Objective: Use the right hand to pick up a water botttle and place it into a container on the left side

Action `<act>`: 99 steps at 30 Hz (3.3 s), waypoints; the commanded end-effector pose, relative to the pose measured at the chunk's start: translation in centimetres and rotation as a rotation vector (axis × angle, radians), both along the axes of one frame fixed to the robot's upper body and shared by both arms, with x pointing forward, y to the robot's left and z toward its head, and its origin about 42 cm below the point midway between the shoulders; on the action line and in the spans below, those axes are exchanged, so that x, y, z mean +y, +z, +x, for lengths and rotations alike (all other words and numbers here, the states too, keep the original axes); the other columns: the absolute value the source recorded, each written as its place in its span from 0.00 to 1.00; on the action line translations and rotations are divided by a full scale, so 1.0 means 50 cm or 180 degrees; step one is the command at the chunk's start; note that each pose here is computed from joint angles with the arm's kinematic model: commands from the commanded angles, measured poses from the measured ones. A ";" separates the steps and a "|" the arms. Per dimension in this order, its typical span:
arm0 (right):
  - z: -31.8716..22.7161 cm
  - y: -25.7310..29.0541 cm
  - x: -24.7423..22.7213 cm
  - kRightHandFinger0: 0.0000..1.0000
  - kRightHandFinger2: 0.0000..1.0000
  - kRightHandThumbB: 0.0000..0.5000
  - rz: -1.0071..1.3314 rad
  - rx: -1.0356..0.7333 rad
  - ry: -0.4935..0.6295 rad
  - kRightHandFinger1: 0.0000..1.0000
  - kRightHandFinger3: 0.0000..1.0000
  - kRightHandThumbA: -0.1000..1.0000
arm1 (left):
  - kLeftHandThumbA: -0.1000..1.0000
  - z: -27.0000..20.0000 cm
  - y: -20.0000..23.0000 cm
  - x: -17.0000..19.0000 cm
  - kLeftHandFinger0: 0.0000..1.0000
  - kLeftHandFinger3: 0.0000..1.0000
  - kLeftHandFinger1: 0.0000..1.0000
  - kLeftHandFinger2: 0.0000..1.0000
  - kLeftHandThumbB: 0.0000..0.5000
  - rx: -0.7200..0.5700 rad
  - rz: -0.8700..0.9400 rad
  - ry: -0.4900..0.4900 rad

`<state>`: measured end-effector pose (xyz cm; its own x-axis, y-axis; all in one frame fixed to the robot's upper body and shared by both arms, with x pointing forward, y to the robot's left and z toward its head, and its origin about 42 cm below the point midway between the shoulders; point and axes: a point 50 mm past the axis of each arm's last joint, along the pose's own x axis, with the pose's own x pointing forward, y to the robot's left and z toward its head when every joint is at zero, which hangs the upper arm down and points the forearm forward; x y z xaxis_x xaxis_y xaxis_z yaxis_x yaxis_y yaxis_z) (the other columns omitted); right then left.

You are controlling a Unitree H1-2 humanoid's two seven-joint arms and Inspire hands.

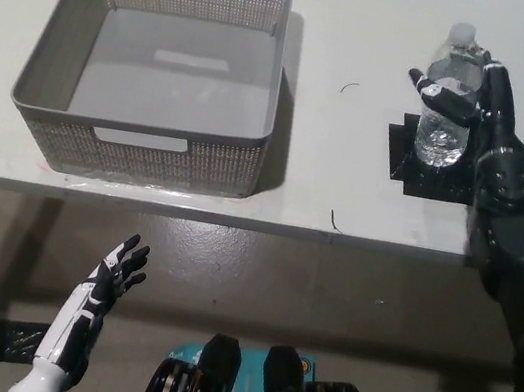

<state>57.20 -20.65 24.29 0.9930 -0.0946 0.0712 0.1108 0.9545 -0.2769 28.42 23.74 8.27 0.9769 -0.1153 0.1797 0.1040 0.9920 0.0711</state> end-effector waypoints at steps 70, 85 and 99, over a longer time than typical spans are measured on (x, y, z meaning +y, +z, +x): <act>-0.075 0.210 0.538 1.00 1.00 1.00 -0.0616 -0.0540 0.1819 1.00 1.00 0.94 | 1.00 0.026 0.044 -0.007 1.00 1.00 1.00 1.00 0.40 -0.0228 0.0257 -0.0383; -0.061 0.265 0.505 1.00 1.00 1.00 -0.0638 -0.1080 0.1760 1.00 1.00 1.00 | 1.00 0.027 0.040 -0.012 1.00 1.00 1.00 1.00 0.47 -0.0238 0.0274 -0.0421; -0.159 0.490 0.330 1.00 1.00 1.00 -0.0122 -0.2617 0.1679 1.00 1.00 1.00 | 1.00 0.031 0.037 -0.004 1.00 1.00 1.00 1.00 0.46 -0.0272 0.0332 -0.0465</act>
<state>54.03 1.14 39.39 0.7704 0.4143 0.4846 -0.2250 0.8878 -0.4014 29.45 23.16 9.11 0.9537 -0.2354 0.1871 0.2102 0.9669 0.1449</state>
